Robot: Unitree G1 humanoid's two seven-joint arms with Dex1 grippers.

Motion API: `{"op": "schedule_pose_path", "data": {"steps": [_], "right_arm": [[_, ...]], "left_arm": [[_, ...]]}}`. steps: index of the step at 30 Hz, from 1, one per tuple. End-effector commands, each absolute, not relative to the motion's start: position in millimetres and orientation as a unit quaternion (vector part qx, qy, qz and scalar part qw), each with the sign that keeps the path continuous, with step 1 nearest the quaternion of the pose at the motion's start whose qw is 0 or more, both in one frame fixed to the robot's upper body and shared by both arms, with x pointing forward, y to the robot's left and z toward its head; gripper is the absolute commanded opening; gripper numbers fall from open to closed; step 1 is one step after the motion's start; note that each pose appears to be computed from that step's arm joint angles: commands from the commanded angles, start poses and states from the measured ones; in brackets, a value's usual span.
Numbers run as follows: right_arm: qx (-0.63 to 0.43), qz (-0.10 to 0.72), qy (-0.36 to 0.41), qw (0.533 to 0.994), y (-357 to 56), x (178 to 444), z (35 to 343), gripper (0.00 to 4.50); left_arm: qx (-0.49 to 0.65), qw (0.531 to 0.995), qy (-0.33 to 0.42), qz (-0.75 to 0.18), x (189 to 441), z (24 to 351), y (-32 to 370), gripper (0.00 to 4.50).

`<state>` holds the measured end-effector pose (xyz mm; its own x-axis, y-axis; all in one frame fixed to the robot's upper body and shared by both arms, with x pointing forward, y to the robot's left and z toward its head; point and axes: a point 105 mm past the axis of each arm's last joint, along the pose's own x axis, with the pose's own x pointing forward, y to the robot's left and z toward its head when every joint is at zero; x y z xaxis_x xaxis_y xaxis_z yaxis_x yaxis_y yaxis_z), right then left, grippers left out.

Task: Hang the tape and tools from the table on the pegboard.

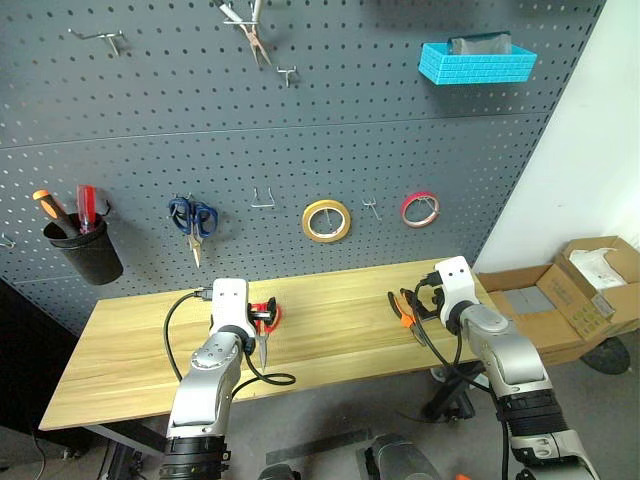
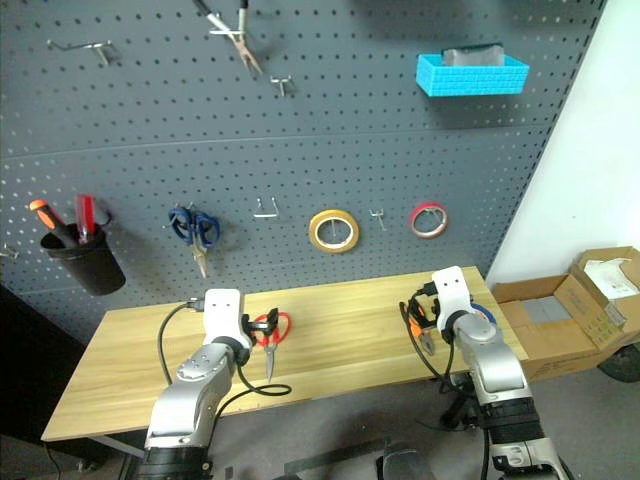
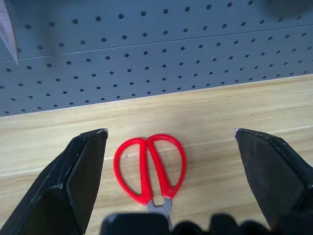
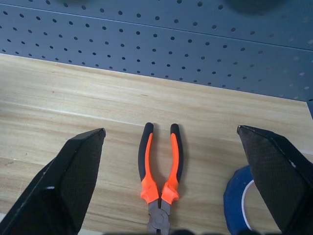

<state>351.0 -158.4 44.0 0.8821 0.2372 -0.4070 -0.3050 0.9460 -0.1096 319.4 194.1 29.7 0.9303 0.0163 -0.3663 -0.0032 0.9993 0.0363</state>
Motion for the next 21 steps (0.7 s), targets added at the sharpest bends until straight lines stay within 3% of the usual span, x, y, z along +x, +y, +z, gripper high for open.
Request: {"op": "schedule_pose_path", "data": {"steps": [1,21], "right_arm": [[-0.089,0.137,0.18,0.97,-161.0,352.1,52.7,4.5],[-0.087,0.125,0.186,0.971,-165.5,346.8,48.5,4.5]], "left_arm": [[0.022,0.988,0.152,-0.006,326.1,50.8,191.9,4.47],[0.027,0.988,0.15,0.007,326.8,53.9,199.9,4.47]]}}
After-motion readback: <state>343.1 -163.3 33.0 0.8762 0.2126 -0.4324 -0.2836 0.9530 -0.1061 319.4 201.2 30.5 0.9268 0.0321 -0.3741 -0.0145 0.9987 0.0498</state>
